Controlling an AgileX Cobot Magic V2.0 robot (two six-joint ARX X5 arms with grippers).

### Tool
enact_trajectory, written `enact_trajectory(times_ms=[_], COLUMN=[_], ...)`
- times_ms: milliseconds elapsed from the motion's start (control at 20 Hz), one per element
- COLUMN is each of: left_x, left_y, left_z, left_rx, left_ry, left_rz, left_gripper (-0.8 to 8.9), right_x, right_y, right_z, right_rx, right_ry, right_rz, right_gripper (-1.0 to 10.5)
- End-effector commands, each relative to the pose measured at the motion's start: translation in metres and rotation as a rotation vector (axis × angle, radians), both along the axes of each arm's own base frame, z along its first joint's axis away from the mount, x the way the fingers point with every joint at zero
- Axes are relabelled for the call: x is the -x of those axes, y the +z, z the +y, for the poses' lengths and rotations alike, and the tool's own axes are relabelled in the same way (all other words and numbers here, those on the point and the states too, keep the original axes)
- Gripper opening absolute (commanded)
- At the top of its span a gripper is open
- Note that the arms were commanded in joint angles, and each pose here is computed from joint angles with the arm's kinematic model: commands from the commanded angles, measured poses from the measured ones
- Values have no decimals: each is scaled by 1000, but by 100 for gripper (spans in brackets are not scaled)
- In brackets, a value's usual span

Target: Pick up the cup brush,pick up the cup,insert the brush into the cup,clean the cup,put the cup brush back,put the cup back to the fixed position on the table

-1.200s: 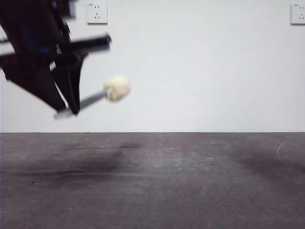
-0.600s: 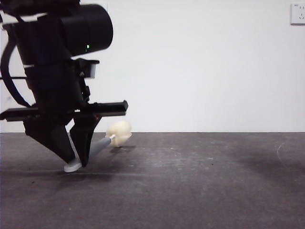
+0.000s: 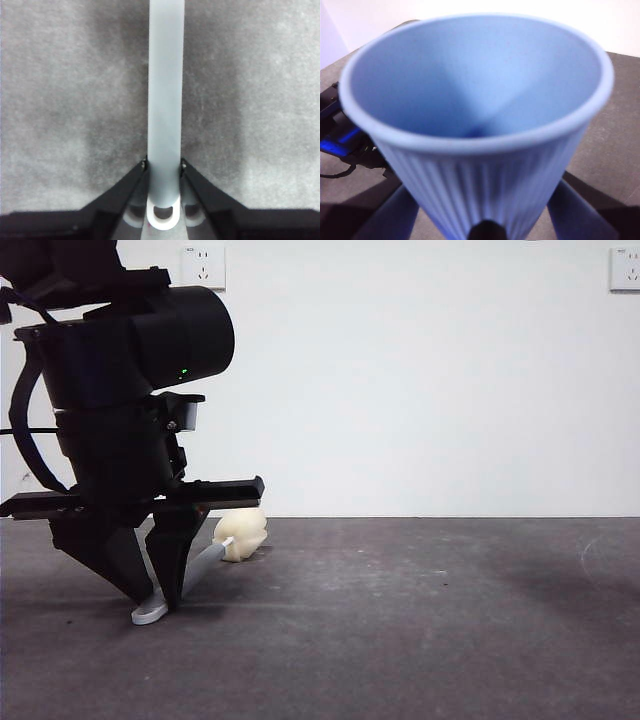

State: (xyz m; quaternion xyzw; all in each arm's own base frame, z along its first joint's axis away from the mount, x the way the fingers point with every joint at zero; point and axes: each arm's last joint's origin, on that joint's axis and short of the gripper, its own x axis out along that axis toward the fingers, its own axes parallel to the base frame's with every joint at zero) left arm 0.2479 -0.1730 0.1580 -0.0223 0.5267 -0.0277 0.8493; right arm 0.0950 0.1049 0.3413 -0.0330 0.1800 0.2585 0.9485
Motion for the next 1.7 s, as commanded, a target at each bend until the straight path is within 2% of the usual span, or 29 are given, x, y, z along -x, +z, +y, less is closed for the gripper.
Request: enact_trajectory(times_ms=[50,150,300,400,700,800,950,1150,1350,1500,1700], left_x=[1,2,2,3,6,10,20,52,95,126,153], left_y=[-7,-7,-7,-7,9,24,58,118,162,177,182], left_z=[1,1,0,-1,3,5,12,33,65,88,108], left_rx=[-8,6,26,43,32,56,108,200,269,299,311], left_ry=[5,-10,-23,-34,-91,-106,-138,-190,-215,-214,-212], left_rz=[25,38,54,67,26,-24,-133,-335,-502,-561,-582], left_gripper=[-9,18,340,412,412,412,412,412,410,409,409], right_x=[1,1,1,1,-3,-10,-27,-64,-102,-129,-159], right_y=[2,2,2,2,1,0,-6,-27,-58,-86,-122], right_z=[0,0,0,0,4,13,32,63,86,96,98], right_rx=[-20,-19,-18,-18,-6,2,77,151,165,177,171], right_ry=[0,0,0,0,1,8,35,20,16,1,-20], right_rz=[-3,-2,-1,-1,-5,-27,-79,-94,-52,-8,66], right_gripper=[-12,-12,-13,-12,-13,-13,-13,-13,-13,-12,-12])
